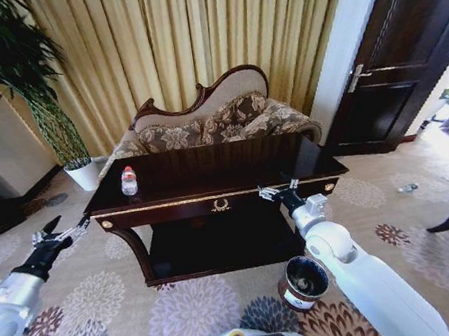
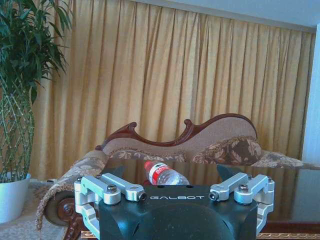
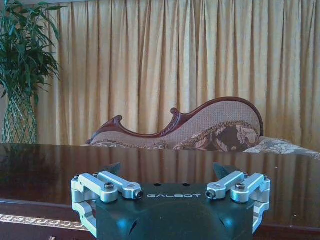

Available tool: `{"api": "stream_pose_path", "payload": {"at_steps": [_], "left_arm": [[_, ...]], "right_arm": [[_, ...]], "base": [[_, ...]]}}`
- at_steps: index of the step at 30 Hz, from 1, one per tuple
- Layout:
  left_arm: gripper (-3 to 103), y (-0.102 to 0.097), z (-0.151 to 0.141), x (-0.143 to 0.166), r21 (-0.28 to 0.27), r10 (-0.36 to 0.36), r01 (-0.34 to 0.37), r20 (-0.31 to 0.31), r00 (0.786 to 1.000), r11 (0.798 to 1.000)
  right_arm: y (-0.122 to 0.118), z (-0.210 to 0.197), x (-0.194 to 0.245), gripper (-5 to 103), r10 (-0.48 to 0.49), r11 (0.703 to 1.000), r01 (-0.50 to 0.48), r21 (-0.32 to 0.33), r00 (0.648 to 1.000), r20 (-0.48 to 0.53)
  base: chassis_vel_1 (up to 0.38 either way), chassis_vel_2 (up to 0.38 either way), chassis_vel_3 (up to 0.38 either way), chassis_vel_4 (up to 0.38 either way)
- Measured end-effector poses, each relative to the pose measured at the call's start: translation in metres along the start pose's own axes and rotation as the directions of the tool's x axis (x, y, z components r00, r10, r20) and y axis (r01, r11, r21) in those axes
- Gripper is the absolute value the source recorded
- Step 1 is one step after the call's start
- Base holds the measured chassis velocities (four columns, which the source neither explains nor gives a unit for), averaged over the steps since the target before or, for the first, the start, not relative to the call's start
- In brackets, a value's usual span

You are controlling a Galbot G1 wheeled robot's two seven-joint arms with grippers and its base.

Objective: Move to the front of the table and place the trash on the table into the trash bin.

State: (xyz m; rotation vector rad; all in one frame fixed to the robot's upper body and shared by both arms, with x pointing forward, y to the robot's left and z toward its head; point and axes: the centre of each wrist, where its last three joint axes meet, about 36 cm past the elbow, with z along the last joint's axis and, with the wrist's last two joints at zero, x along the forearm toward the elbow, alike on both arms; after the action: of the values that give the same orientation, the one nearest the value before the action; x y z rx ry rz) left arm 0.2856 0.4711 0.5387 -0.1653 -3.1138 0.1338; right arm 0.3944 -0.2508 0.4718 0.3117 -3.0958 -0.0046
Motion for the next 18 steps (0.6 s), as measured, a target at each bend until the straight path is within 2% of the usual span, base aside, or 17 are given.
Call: {"api": "stream_pose_path", "payload": {"at_steps": [18], "left_arm": [[100, 0.0009, -0.0007, 0.0016, -0.002, 0.006, -0.006, 0.008, 1.000, 1.000]], "right_arm": [[0.0007, 0.0017, 0.0025, 100, -0.002, 1.000, 0.002, 0.002, 1.000, -0.006]], "base": [[-0.089, 0.090, 0.092, -0.091]]}}
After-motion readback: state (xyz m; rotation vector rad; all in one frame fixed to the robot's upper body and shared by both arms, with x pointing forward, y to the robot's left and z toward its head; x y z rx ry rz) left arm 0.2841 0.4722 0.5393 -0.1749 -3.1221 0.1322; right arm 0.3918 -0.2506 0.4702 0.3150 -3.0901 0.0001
